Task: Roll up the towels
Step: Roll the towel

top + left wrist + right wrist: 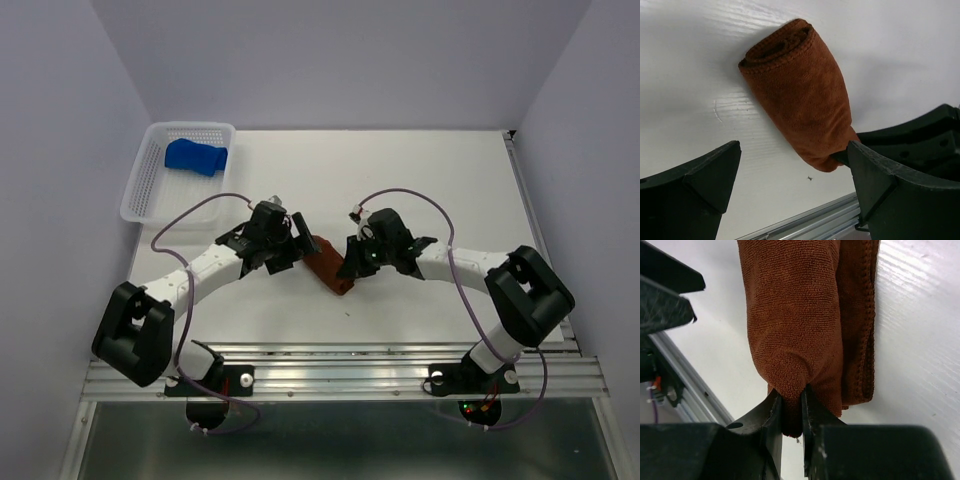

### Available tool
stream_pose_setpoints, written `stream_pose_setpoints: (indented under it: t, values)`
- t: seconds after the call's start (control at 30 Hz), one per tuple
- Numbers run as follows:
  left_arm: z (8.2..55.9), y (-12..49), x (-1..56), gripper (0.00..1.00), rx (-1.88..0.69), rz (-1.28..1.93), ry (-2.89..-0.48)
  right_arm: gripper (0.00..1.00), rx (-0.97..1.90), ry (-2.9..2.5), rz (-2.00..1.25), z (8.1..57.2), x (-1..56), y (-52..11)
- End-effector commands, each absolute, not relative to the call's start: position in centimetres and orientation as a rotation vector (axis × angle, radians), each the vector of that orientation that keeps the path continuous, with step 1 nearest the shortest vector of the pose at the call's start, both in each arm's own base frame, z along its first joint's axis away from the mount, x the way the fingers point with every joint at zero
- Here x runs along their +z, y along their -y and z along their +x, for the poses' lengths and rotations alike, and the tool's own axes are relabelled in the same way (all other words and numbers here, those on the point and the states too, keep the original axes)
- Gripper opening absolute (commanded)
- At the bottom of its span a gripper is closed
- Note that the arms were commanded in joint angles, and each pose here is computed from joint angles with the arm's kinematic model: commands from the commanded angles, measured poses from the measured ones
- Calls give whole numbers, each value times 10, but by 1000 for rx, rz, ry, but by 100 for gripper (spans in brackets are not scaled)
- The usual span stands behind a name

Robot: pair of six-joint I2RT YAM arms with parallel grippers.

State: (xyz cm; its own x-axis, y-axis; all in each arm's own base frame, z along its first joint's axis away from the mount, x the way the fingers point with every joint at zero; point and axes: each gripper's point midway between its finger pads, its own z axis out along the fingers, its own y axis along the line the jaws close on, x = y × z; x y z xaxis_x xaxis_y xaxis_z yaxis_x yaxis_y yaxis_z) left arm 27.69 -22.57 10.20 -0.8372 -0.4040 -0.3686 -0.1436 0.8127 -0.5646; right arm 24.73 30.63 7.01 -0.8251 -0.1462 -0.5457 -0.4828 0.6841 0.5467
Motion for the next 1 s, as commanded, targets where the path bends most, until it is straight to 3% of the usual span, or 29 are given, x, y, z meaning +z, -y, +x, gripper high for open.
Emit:
stream_pose_setpoints:
  t: [0.0,0.37,0.97]
  values:
    - [274,242,119,99,-920,-341,-2413,1,1192,-2462,-461,241,80,-319]
    - [271,256,91,99,-1026,-376,-2428,1,1332,-2586,-287,240,55,-306]
    - [275,289,47,96,-1033,-323,-2544,1,1323,-2741,-94,241,8,-279]
